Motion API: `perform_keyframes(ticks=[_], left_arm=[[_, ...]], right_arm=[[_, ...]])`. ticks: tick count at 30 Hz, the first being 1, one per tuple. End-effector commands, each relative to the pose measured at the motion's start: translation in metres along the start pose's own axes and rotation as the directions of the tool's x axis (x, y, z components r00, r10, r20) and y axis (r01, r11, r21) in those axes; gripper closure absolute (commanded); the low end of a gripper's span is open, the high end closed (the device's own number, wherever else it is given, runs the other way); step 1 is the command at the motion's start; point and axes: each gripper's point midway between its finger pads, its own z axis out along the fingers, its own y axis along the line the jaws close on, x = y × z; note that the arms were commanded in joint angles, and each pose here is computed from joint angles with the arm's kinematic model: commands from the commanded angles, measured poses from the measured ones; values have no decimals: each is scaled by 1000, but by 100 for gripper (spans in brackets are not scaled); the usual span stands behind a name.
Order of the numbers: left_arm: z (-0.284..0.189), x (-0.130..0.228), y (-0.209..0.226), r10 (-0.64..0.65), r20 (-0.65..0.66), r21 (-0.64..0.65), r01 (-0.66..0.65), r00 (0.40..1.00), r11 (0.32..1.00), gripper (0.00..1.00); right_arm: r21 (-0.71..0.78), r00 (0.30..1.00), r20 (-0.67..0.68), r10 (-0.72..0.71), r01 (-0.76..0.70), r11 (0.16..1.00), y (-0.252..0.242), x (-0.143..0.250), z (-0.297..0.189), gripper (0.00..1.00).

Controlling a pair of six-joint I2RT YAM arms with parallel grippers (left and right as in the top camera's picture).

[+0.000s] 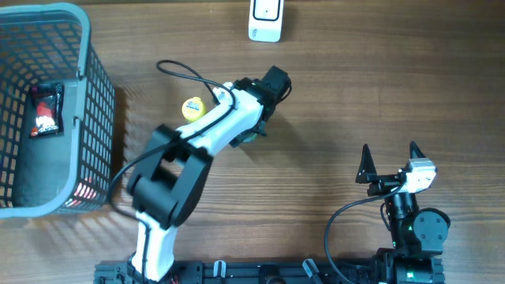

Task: Scan the item barcode
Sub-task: 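Lower the silver can onto the table and open the left gripper, then retract the left gripper back toward the basket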

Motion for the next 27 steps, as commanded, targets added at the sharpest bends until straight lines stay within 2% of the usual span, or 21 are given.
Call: perform_keyframes(ticks=[1,4,10,13,16,17,20,21,23,25,27], left_arm=[[-89,-41,-11,-71,115,188,48,991,981,9],[-146,-60,-9,-129,180,313,67,975,947,8],[-251,-99,20,-302,260,548,117,917,828,0],[-299,-144,69,-474,363,614,176,802,769,0],[-331,-183,125,-626,421,658,255,656,709,1],[-341,-201,155,-687,430,674,298,586,676,1],[-345,-228,200,-756,452,671,377,473,638,0],[-341,-240,219,-776,472,656,421,417,626,0],[-330,-259,246,-775,517,608,482,363,631,1],[-309,-276,264,-758,535,547,531,373,647,1],[-278,-288,274,-756,492,489,582,431,650,0]], right_arm=[[14,1000,11,10,-11,1000,-3,-2,0,0],[14,1000,11,11,-11,1000,-3,-2,0,0],[14,1000,11,10,-11,1000,-3,-2,0,0],[14,1000,11,10,-11,1000,-3,-2,0,0],[14,1000,11,10,-11,1000,-3,-2,0,0],[14,1000,11,10,-11,1000,-3,-2,0,0],[14,1000,11,11,-11,1000,-3,-2,0,0],[14,1000,11,10,-11,1000,-3,-2,0,0],[14,1000,11,10,-11,1000,-3,-2,0,0],[14,1000,11,10,-11,1000,-3,-2,0,0],[14,1000,11,10,-11,1000,-3,-2,0,0]])
